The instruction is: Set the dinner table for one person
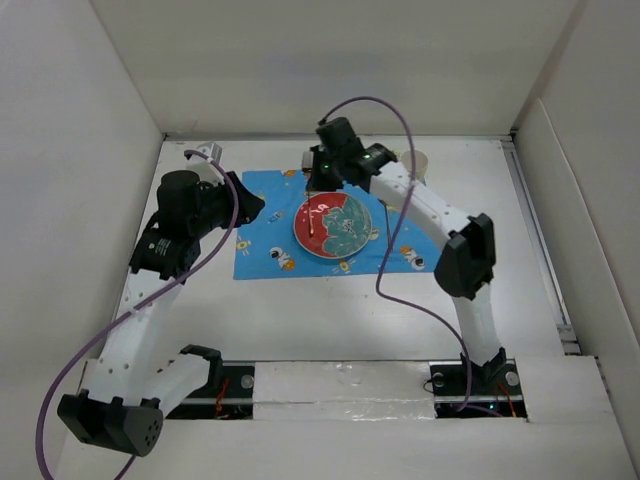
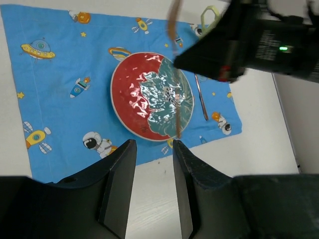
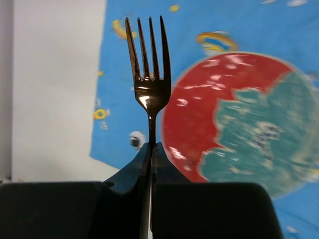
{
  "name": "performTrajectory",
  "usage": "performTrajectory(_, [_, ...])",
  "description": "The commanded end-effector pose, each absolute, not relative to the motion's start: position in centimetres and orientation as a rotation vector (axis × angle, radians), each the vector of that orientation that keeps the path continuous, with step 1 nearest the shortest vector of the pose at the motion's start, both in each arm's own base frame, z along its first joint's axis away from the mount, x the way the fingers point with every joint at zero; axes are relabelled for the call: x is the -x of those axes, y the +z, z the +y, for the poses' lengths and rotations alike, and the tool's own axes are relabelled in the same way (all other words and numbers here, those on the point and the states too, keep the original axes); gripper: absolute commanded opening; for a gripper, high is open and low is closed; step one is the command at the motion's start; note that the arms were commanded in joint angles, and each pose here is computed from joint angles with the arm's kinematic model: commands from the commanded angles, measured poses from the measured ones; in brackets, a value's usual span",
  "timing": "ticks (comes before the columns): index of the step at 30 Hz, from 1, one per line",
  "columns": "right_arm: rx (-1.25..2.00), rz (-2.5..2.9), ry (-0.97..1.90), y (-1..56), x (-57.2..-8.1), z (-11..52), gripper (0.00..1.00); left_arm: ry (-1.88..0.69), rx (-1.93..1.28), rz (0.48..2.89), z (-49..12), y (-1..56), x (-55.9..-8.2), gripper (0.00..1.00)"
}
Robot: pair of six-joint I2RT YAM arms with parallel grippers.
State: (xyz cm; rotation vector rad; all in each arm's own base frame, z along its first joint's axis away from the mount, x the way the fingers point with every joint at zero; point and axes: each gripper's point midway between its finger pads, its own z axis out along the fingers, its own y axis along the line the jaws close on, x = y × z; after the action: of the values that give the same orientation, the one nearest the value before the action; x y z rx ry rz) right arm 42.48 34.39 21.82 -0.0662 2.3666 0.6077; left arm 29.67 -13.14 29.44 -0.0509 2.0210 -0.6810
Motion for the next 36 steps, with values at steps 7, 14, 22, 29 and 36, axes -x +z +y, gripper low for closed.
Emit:
performTrajectory(7, [0.092, 2.357, 0.801, 18.1, -43.1, 47.2, 0.0, -0.677, 0.154, 2.051, -11.7, 29.4, -25.4, 0.33])
performTrajectory(14, [0.051, 2.379, 0.856, 13.3, -43.9, 50.5, 0.0, -0.669, 0.177, 2.071, -11.4, 28.8, -24.8, 0.34])
performTrajectory(22, [0.043, 2.414, 0.847, 10.0, -44.5, 50.6, 0.0, -0.672, 0.181, 2.089, -11.5, 27.9, -24.7, 0.33])
performTrajectory(29, [0.054, 2.503, 0.834, 6.3, -43.8, 50.2, 0.16, -0.66, 0.174, 2.099, -11.5, 27.2, -25.1, 0.34])
performTrajectory(36, [0.081, 2.414, 0.963, 11.9, -44.2, 50.2, 0.44, -0.586, 0.172, 2.086, -10.7, 27.3, -26.2, 0.38])
